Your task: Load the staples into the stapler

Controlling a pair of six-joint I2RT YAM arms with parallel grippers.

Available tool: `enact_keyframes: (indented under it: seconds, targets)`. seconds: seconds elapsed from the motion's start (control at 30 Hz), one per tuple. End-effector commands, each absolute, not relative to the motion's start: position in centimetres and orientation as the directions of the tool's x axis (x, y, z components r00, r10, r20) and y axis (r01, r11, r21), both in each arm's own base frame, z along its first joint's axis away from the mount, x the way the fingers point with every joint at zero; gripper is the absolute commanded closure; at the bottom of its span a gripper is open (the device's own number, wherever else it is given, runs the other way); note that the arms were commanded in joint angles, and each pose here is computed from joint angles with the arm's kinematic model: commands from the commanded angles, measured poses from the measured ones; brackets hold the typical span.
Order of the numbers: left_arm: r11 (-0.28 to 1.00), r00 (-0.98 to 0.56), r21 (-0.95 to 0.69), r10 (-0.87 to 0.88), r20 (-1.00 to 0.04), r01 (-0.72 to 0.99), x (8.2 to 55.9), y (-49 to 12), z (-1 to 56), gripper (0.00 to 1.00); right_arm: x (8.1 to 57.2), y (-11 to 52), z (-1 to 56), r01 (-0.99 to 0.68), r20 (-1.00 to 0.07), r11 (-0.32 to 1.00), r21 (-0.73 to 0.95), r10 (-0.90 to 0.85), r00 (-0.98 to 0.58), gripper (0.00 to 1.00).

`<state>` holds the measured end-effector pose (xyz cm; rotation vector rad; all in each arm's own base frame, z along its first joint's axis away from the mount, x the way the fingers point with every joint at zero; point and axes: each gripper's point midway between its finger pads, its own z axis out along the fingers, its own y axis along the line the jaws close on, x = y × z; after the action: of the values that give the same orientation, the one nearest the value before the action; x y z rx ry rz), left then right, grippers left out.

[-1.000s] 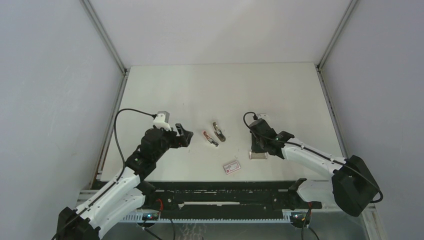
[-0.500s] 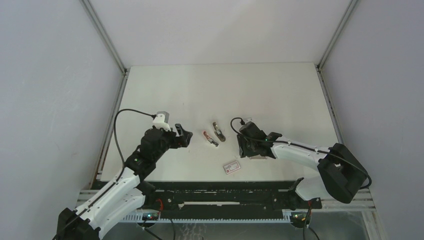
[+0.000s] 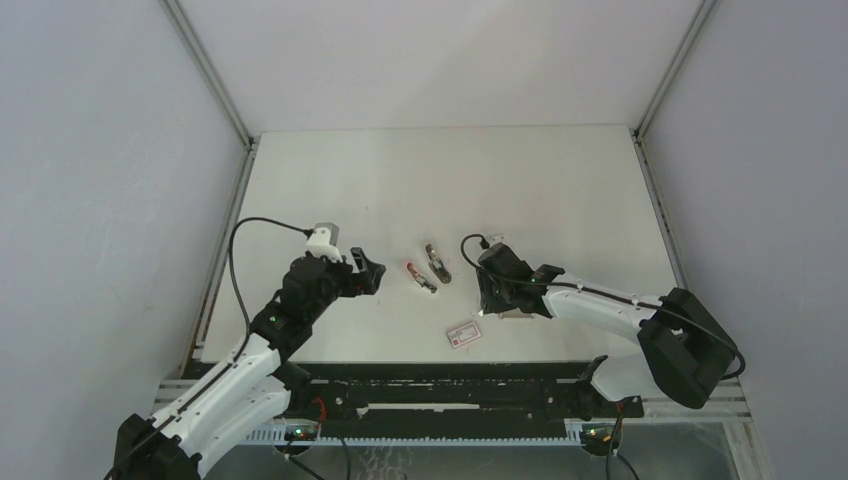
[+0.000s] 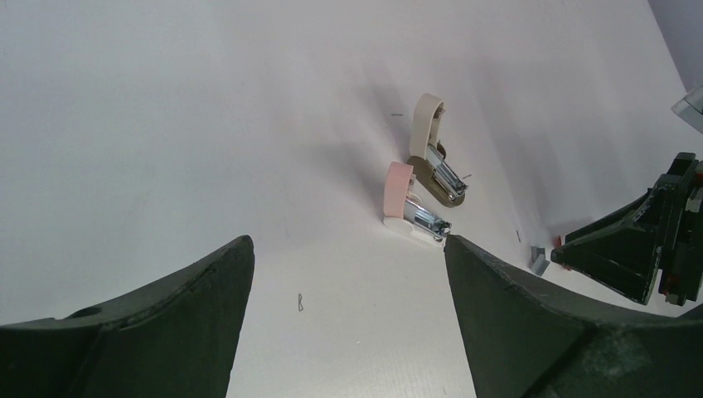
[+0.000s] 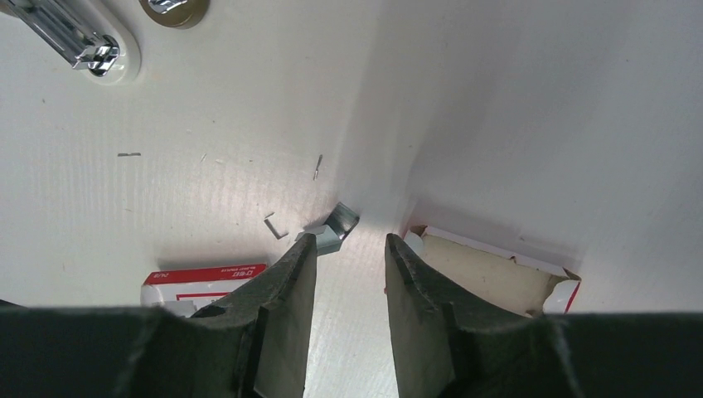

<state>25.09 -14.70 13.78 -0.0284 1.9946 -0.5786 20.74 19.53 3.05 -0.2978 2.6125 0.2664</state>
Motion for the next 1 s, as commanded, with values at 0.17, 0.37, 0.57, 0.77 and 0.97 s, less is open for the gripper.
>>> enact_keyframes:
  seconds: [0.17, 0.37, 0.57, 0.77, 0.97]
  targets:
    - [0.877, -0.473, -0.412, -0.262, -0.841, 0.247, 25.2, -14.9, 13.5, 0.11, 22.2, 22.2, 4.3, -0.308, -0.542, 0.935, 0.175, -0.170, -0.823, 0.66]
    - [0.846, -0.484, -0.382, -0.174, -0.858, 0.372, 24.7, -18.0, 13.6, 0.24, 22.7, 21.3, 4.6, -0.244, -0.537, 0.952, 0.183, -0.111, -0.836, 0.66]
    - [0.768, -0.457, -0.339, -0.068, -0.887, 0.543, 23.3, -26.7, 15.6, 0.23, 23.7, 19.2, 6.7, -0.188, -0.575, 0.958, 0.216, -0.031, -0.818, 0.63]
    - [0.681, -0.480, -0.334, 0.029, -0.877, 0.652, 22.4, -34.1, 14.6, 0.32, 24.0, 14.9, 6.4, -0.098, -0.579, 0.962, 0.253, 0.069, -0.812, 0.62]
    - [0.636, -0.483, -0.292, 0.147, -0.863, 0.715, 22.0, -38.8, 12.5, 0.45, 24.1, 12.6, 7.0, -0.052, -0.600, 0.954, 0.296, 0.144, -0.787, 0.61]
